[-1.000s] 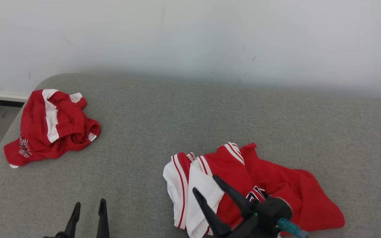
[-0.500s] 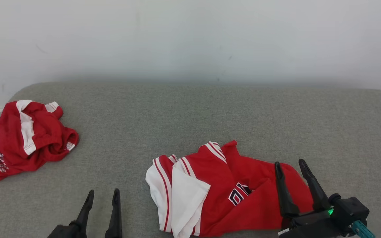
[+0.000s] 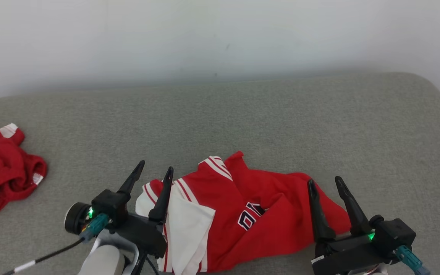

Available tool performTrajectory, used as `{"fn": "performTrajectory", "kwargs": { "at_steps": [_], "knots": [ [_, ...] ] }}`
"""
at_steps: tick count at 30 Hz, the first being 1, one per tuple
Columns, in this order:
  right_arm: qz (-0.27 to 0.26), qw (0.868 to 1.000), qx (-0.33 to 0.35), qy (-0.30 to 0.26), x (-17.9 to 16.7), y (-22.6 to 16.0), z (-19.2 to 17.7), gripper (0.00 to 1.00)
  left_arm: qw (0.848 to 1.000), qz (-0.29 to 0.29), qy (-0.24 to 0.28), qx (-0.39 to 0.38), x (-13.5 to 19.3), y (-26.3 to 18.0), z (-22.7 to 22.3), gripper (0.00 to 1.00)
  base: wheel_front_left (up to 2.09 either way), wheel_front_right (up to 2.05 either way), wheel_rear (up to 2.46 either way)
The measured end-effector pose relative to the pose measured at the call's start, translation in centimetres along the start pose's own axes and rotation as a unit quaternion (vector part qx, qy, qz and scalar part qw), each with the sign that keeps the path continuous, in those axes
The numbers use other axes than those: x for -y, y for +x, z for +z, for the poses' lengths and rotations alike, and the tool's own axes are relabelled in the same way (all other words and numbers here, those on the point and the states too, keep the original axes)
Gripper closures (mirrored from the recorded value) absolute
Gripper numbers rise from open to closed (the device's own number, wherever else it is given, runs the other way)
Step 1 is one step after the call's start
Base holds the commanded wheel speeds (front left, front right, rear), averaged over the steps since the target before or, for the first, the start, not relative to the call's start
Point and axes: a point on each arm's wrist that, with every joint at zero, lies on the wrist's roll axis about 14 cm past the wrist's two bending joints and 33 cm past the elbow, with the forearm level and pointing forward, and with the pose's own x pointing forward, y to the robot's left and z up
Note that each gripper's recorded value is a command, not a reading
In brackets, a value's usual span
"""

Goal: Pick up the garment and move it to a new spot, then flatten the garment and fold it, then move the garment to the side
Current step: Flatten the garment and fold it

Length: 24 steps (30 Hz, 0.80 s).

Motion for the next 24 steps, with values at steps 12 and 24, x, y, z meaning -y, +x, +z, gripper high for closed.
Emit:
{"fn": "performTrajectory", "kwargs": {
  "at_steps": [12,24],
  "knots": [
    [-0.073,0.997,-0.014,0.005,4.5,-1.7,-0.7,0.0,0.989,-0.105,-0.005,-0.107,5.2,6.4,-4.8,0.0,0.0,0.0,0.0],
    [-0.124,0.992,-0.024,0.003,7.4,-3.6,-1.0,0.0,0.959,-0.135,-0.011,-0.249,7.0,7.6,-10.5,0.0,0.0,0.0,0.0]
  ]
}}
